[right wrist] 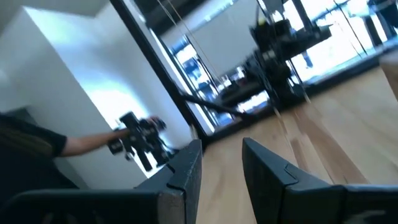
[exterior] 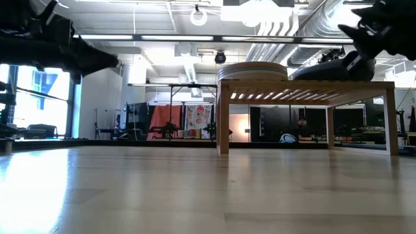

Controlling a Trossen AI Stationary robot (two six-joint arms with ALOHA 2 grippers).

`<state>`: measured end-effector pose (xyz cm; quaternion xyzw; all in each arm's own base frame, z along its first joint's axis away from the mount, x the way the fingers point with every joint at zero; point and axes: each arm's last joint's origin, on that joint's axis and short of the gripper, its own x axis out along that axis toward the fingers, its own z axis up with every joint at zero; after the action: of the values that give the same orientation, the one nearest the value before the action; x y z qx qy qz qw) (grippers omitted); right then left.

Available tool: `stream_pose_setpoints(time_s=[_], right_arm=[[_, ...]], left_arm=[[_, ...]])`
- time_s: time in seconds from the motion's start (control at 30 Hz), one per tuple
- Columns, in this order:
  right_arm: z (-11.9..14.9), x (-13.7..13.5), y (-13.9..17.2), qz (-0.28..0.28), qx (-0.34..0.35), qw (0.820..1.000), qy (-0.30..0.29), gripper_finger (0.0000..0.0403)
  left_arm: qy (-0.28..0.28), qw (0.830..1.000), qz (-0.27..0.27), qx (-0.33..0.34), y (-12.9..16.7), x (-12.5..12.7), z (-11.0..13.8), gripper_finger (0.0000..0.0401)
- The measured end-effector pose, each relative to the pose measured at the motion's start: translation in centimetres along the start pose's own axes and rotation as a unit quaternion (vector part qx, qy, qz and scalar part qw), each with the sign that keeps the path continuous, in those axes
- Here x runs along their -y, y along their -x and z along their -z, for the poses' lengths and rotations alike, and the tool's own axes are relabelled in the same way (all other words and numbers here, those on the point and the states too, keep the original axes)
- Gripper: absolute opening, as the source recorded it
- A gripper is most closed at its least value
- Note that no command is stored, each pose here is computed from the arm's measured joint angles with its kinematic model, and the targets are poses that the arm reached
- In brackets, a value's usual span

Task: Place and stack plates onto a shelf
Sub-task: Return to Home Position

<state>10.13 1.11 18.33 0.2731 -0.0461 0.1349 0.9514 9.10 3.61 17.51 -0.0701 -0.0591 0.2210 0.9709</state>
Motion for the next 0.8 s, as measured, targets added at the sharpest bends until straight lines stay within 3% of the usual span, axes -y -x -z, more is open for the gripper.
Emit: stream_pose_setpoints(time_s=[0.33, 0.8], right_arm=[[-0.64, -0.55, 0.65, -0.025, 0.039, 0.999, 0.008, 0.0098], [-0.41, -0.38, 0.58, -0.017, 0.027, 0.999, 0.006, 0.0098]], left_arm=[[0.001, 1.000, 0.004, 0.008, 0.13, 0.06, -0.14, 0.0076], [0.003, 1.000, 0.024, 0.005, 0.16, 0.45, -0.07, 0.0076]])
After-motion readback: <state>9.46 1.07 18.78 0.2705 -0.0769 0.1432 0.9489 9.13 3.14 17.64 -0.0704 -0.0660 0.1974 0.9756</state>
